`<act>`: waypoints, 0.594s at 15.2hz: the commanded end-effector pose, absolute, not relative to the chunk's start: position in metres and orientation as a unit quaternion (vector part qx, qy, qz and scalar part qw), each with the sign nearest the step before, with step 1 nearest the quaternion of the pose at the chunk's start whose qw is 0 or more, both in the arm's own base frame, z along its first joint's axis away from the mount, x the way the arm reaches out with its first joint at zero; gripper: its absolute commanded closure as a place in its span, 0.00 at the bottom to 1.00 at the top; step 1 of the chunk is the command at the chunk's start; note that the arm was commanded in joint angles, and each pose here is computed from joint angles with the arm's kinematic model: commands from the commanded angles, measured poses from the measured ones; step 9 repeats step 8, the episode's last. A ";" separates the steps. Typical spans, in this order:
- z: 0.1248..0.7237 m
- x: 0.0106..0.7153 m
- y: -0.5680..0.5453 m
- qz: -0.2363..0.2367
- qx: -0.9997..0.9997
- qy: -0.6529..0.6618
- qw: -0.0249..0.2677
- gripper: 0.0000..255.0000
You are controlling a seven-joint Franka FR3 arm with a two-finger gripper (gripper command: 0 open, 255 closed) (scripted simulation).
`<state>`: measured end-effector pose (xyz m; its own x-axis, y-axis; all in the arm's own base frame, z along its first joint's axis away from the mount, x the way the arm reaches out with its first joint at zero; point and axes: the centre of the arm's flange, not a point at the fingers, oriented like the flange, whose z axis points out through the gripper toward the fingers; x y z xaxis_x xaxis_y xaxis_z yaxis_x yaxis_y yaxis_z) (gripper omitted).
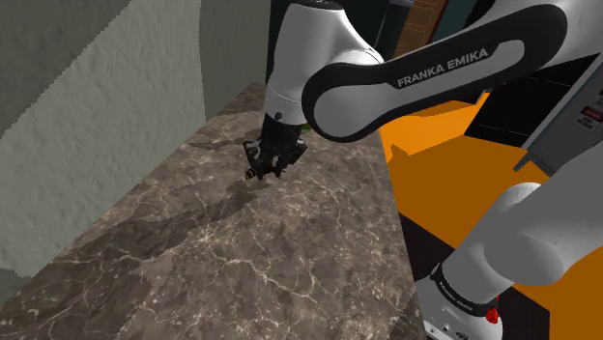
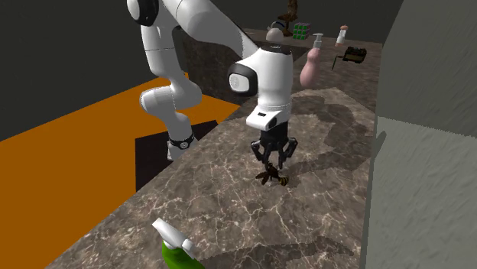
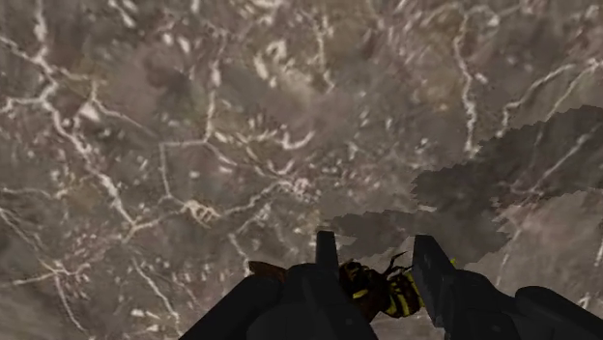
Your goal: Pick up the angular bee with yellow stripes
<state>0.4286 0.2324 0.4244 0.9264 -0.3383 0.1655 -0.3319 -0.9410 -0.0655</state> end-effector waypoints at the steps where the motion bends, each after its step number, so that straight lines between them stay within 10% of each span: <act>1: 0.435 0.429 0.232 -0.087 -0.981 0.171 0.018 1.00; 9: 0.462 0.429 0.232 -0.087 -0.981 0.171 0.018 1.00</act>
